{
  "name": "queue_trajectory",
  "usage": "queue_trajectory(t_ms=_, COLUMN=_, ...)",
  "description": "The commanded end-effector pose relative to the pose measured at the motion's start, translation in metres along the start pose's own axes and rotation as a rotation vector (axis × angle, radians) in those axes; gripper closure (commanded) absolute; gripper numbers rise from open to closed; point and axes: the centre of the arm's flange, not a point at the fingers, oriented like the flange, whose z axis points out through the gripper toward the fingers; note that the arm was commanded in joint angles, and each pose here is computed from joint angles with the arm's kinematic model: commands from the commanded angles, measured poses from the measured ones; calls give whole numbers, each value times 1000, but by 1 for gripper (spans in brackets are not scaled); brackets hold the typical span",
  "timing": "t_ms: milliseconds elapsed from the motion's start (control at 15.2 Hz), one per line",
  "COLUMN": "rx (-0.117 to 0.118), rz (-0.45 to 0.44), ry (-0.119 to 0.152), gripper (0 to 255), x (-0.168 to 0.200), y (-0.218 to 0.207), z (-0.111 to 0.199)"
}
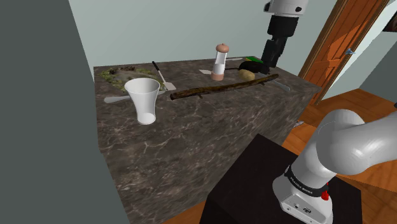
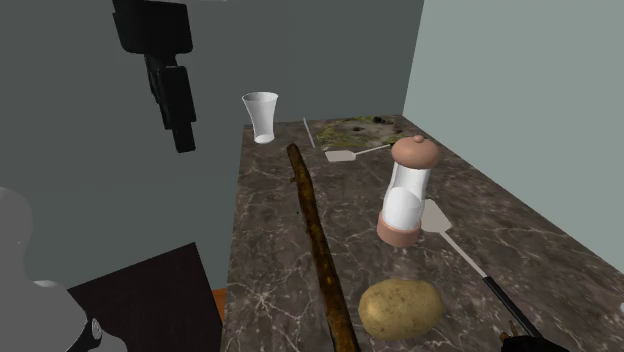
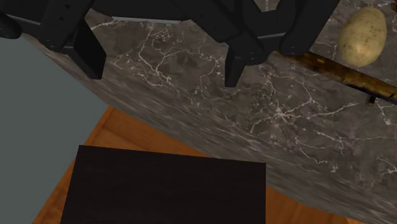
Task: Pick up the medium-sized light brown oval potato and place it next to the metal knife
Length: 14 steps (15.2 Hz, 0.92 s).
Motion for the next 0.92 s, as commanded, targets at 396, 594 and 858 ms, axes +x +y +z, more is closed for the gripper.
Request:
queue_trajectory(t_ms=396, rx=-5, rz=45, ry=22, gripper=0, x=36, y=62, z=28)
queue_trajectory(t_ms=594, rx=-8, rz=67, ry=32, gripper=0, x=53, y=93, z=42)
queue_trajectory(t_ms=858, rx=-11, rz=97, ry=47, gripper=0, x=75, y=136, z=60)
